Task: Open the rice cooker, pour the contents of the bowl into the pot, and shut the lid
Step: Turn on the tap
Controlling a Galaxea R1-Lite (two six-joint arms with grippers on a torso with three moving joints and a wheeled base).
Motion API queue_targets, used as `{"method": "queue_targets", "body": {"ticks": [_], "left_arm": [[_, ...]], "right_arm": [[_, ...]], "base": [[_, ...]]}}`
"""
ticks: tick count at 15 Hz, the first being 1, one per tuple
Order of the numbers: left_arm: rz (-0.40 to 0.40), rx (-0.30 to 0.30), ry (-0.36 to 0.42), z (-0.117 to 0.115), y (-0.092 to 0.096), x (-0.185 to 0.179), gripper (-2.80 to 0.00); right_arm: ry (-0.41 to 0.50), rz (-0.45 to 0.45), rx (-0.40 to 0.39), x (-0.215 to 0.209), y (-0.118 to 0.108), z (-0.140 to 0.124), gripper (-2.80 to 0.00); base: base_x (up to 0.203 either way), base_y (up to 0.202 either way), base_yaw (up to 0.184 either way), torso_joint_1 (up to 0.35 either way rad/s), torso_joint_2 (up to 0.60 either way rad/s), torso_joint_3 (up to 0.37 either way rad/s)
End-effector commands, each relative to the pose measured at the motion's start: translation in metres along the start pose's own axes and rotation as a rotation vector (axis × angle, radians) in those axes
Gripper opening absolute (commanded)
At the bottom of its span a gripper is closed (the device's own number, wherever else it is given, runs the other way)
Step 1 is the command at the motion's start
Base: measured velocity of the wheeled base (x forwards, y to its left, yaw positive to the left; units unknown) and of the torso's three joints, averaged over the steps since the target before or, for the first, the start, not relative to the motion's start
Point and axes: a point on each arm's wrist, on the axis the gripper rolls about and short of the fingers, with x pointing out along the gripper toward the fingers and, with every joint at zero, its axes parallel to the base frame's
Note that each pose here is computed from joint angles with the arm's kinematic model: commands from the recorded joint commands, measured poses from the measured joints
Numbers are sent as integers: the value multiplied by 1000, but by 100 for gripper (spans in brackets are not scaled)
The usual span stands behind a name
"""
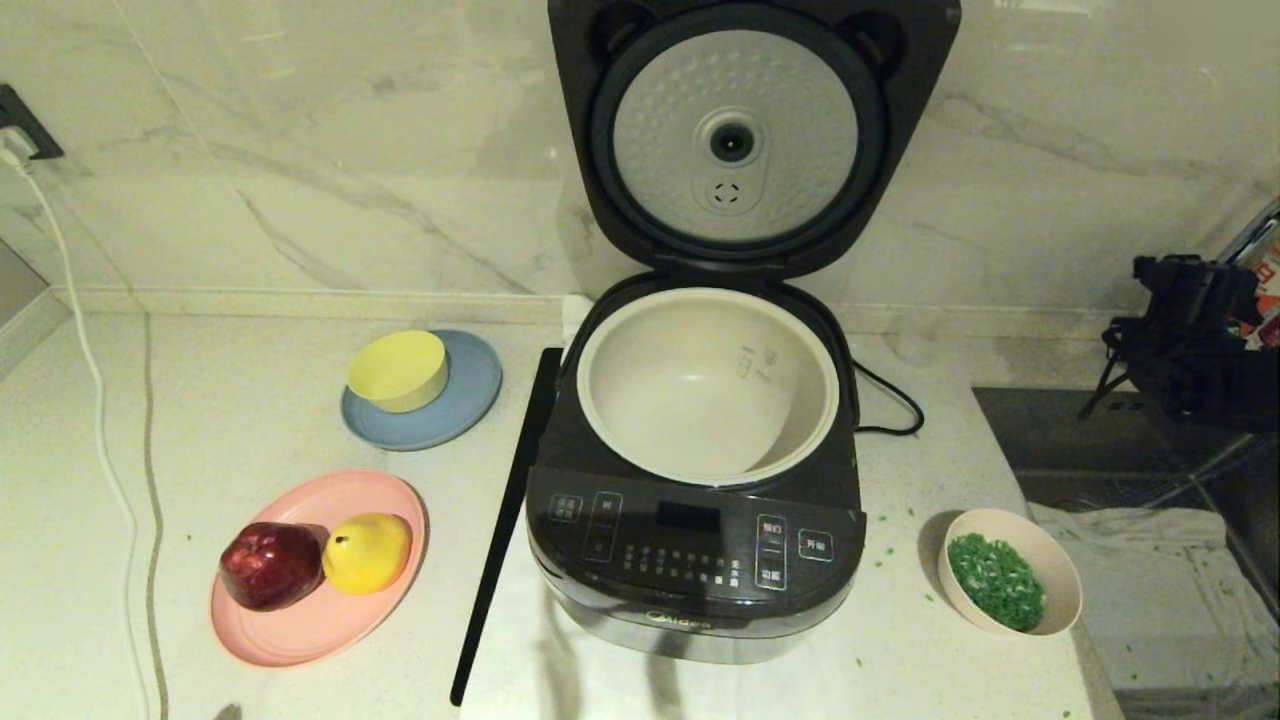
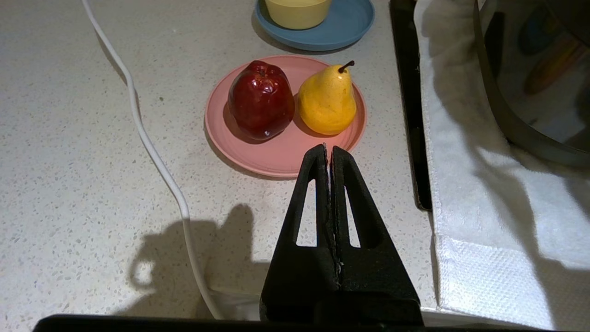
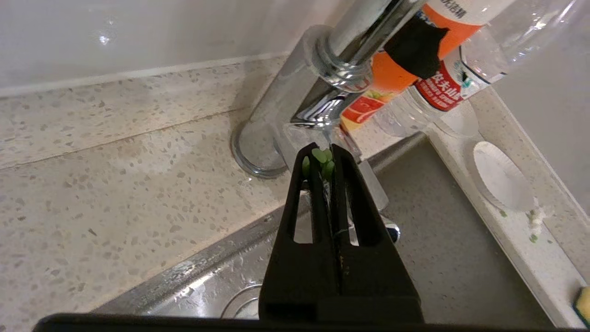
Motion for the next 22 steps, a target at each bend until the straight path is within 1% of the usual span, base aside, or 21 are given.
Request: {"method": "queue_targets", "body": {"ticks": [1,6,11,14,17,18,20,22], "left_arm": [[2,0,9,-2,0,1,-280],[2,0,9,-2,0,1,-280],[2,0,9,-2,0,1,-280],[1,0,11,-3,0,1,-280],[1,-1,9,-2,0,1,-280],[2,-1,9,-2,0,1,-280],[0,-1,9,-2,0,1,-280],[1,0,10,-2,0,1,-280]], "right_arm": [[-3,-5,2,-2,-3,3,-280],[33,0,-14,-9,-6,-6,-280],[26,-1,-7,-16,-11,-1,-280],[47,26,-19,-38,-20,5,-280],[47,94,-7,-73,-24,25,-280],[67,127,-1,-86,-26,32,-280],[164,220,17,-115,-31,42,-280],[304,345,36,-146,-44,51,-280]], "base": [[0,0,0,0,0,0],[0,0,0,0,0,0],[0,0,0,0,0,0],[0,0,0,0,0,0],[0,0,0,0,0,0],[0,0,0,0,0,0],[0,0,0,0,0,0],[0,0,0,0,0,0]]}}
